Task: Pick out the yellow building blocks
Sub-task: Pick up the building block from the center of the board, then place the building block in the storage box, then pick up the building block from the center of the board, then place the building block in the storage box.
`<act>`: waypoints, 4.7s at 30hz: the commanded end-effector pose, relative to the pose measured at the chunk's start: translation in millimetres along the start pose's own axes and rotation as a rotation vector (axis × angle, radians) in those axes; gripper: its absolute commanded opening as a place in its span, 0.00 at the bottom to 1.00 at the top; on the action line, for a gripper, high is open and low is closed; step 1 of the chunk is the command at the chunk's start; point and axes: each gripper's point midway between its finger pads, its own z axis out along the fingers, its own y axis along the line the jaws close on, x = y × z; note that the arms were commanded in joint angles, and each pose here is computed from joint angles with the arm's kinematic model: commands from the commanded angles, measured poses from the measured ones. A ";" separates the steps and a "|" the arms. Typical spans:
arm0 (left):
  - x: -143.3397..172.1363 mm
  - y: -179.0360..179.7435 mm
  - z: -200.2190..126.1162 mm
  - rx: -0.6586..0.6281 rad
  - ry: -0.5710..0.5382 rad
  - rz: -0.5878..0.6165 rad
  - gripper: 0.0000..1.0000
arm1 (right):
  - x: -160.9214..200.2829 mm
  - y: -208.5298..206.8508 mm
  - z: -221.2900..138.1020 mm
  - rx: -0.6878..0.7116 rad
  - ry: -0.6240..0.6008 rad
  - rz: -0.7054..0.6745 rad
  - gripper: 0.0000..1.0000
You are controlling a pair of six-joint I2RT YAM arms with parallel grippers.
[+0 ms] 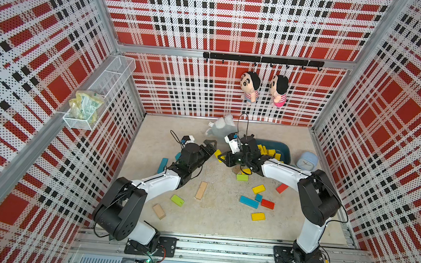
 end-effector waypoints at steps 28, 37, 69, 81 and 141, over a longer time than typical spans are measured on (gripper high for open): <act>-0.1 15.4 37.4 -0.161 0.001 0.163 0.89 | 4.9 -166.7 -62.2 0.583 0.008 0.314 0.06; 20.5 19.1 72.0 -0.245 0.111 0.314 0.83 | -1.3 -167.0 -79.2 0.624 -0.022 0.294 0.43; 93.1 84.9 157.0 -0.544 0.446 0.813 0.64 | -13.7 -158.9 -148.9 0.730 -0.169 0.242 0.46; 108.5 99.9 151.5 -0.589 0.491 0.882 0.56 | -13.7 -158.2 -149.0 0.723 -0.165 0.241 0.46; 208.1 -63.5 178.6 -0.120 0.470 0.820 0.49 | 3.7 -158.3 -214.1 0.869 -0.238 0.278 0.46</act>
